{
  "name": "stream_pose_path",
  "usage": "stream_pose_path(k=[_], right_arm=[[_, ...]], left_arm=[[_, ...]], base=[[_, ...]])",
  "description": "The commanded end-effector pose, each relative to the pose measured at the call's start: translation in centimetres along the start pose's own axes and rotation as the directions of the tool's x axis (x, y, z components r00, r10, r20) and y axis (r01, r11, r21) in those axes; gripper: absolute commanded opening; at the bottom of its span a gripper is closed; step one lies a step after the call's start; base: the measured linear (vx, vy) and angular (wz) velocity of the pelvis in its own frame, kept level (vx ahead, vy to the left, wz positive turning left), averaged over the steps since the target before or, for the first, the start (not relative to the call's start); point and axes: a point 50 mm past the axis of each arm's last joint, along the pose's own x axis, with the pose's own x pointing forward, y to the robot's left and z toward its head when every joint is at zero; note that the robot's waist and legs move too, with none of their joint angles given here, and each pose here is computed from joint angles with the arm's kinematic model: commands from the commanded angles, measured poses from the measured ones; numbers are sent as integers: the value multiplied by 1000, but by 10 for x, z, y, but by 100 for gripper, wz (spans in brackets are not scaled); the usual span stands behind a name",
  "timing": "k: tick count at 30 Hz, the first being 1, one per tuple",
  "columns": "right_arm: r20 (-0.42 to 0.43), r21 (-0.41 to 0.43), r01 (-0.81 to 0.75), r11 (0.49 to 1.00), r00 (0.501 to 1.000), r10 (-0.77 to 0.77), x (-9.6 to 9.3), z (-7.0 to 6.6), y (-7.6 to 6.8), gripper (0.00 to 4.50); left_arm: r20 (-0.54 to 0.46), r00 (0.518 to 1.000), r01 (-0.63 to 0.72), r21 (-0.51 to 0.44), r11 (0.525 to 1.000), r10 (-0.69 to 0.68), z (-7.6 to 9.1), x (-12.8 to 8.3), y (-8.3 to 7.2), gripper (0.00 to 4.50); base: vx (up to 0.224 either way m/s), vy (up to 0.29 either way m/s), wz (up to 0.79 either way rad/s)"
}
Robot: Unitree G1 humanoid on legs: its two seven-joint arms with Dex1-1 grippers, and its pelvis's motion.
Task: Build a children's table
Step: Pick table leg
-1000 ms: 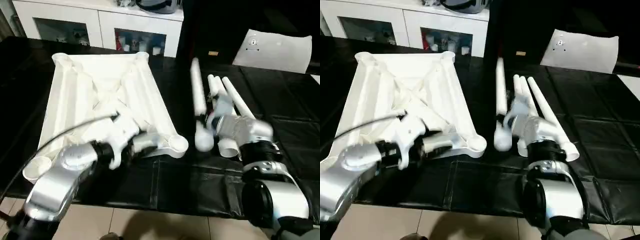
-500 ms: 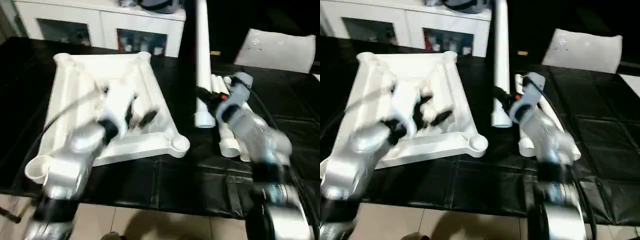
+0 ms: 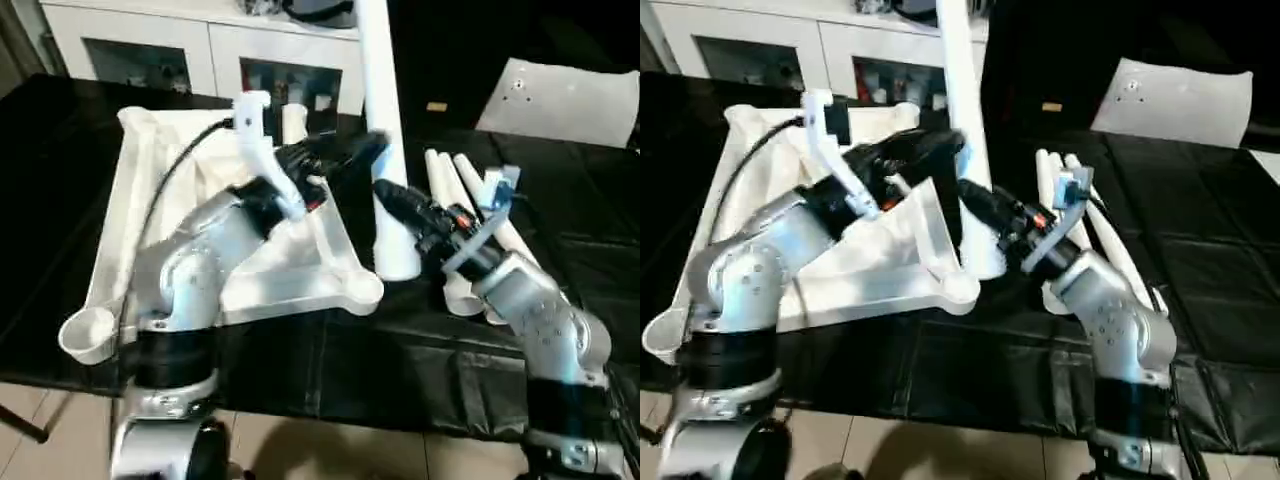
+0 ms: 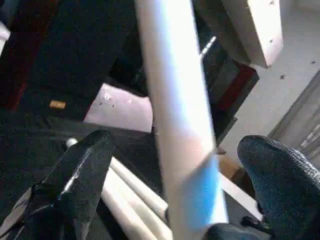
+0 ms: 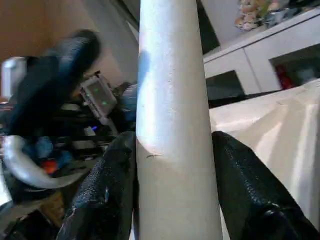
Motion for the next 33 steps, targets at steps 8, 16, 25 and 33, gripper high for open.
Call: stream_pose_path(k=[8,16,25,33], right_arm=[[-29,-98,-86,992,996,83,8,1,16,186],[-59,-208,-66,976,997,54,19,-1,19,186],[-70,-344,-9,939,997,-16,29,-1,18,186],[-97,-398,-8,918,995,-34,32,-7,18,186]], left_arm=[[26,999,41,-61,997,-40,1,3,-5,415],[60,998,2,-77,997,2,4,5,-2,331],[78,997,-24,-69,997,29,6,9,-2,266],[104,993,-46,-36,998,50,4,13,-6,211]], base=[[0,0,0],[0,0,0],[0,0,0],[0,0,0]])
